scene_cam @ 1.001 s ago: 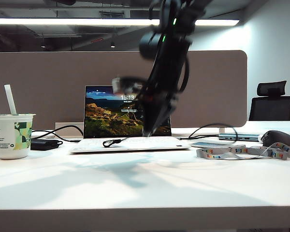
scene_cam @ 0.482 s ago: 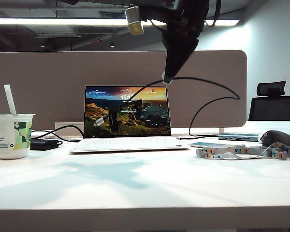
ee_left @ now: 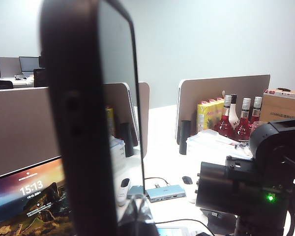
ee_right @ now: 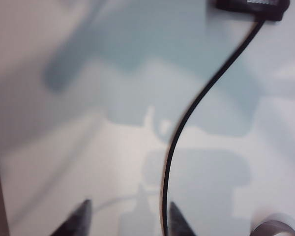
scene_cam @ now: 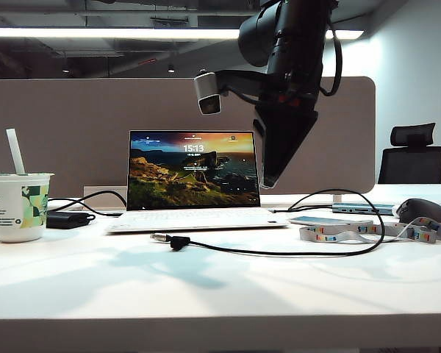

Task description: Pick up the black phone, pick up the charger plug, insert the charger plug into the phone's charging port, and finally place the connected phone back on the desk.

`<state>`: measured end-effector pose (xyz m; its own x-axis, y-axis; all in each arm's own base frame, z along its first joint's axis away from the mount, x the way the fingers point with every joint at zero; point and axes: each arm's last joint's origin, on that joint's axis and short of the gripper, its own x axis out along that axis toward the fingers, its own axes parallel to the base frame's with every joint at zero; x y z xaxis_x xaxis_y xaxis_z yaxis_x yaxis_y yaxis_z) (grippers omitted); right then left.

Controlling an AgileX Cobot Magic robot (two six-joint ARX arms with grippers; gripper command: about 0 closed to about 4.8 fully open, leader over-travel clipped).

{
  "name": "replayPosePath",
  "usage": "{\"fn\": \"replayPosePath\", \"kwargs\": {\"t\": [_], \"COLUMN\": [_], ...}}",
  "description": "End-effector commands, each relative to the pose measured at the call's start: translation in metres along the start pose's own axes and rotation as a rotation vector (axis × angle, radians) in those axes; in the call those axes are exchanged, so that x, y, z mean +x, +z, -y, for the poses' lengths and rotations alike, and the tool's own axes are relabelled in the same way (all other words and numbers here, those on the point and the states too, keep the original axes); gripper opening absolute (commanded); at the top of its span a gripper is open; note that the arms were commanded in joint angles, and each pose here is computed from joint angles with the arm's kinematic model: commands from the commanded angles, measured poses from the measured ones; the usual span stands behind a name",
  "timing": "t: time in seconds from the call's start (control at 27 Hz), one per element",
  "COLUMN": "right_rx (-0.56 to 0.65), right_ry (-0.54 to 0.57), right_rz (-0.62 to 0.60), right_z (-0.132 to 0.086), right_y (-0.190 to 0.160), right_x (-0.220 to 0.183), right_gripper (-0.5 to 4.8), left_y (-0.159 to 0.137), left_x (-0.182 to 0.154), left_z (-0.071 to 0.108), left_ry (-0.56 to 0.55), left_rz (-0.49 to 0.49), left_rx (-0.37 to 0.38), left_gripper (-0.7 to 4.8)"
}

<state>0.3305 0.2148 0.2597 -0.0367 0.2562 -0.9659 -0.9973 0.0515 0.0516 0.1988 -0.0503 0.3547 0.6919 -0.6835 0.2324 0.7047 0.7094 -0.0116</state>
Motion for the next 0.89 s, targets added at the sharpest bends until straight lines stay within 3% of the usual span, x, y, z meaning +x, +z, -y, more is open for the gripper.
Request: {"fn": "replayPosePath", "kwargs": {"t": [0.04,0.07,0.11,0.15,0.19,0.22,0.26,0.41,0.52,0.63,0.74,0.82,0.89], "right_rx": [0.185,0.271,0.485,0.600,0.907,1.037,1.267,1.561,1.751,2.046,2.212,2.257,2.313], "right_ry": [-0.027,-0.040,-0.047,-0.038,-0.011,-0.001,0.017,0.082,0.192,0.399,0.534,0.546,0.475], "right_rz": [0.033,0.052,0.120,0.155,0.236,0.274,0.356,0.535,0.567,0.505,0.414,0.382,0.388], "right_z": [0.000,0.001,0.005,0.006,0.011,0.013,0.019,0.033,0.039,0.045,0.044,0.040,0.035], "right_y": [0.003,0.004,0.008,0.010,0.014,0.017,0.021,0.032,0.036,0.043,0.051,0.060,0.067], "right_x": [-0.006,-0.007,-0.008,-0.008,-0.009,-0.010,-0.012,-0.011,-0.003,0.019,0.037,0.049,0.058], "right_gripper": [2.03,2.03,2.03,2.03,2.03,2.02,2.02,2.02,2.03,2.04,2.13,2.12,2.12], "left_y": [0.008,0.008,0.008,0.008,0.008,0.008,0.008,0.010,0.015,0.023,0.030,0.035,0.039], "left_x": [-0.001,-0.001,-0.001,-0.001,-0.001,-0.001,-0.001,-0.002,-0.005,-0.013,-0.020,-0.024,-0.029], "left_z": [0.002,0.002,0.002,0.002,0.002,0.002,0.002,0.003,0.006,0.013,0.019,0.023,0.027], "left_ry": [-0.009,-0.009,-0.009,-0.009,-0.009,-0.009,-0.009,-0.010,-0.014,-0.020,-0.037,-0.042,-0.047], "left_rz": [0.047,0.047,0.047,0.047,0.047,0.047,0.047,0.056,0.074,0.098,0.125,0.141,0.152], "left_rx": [0.032,0.032,0.032,0.032,0.032,0.032,0.032,0.038,0.050,0.067,0.088,0.100,0.107], "left_gripper": [-0.06,-0.06,-0.06,-0.06,-0.06,-0.06,-0.06,-0.06,-0.06,-0.06,-0.06,-0.06,-0.06]}}
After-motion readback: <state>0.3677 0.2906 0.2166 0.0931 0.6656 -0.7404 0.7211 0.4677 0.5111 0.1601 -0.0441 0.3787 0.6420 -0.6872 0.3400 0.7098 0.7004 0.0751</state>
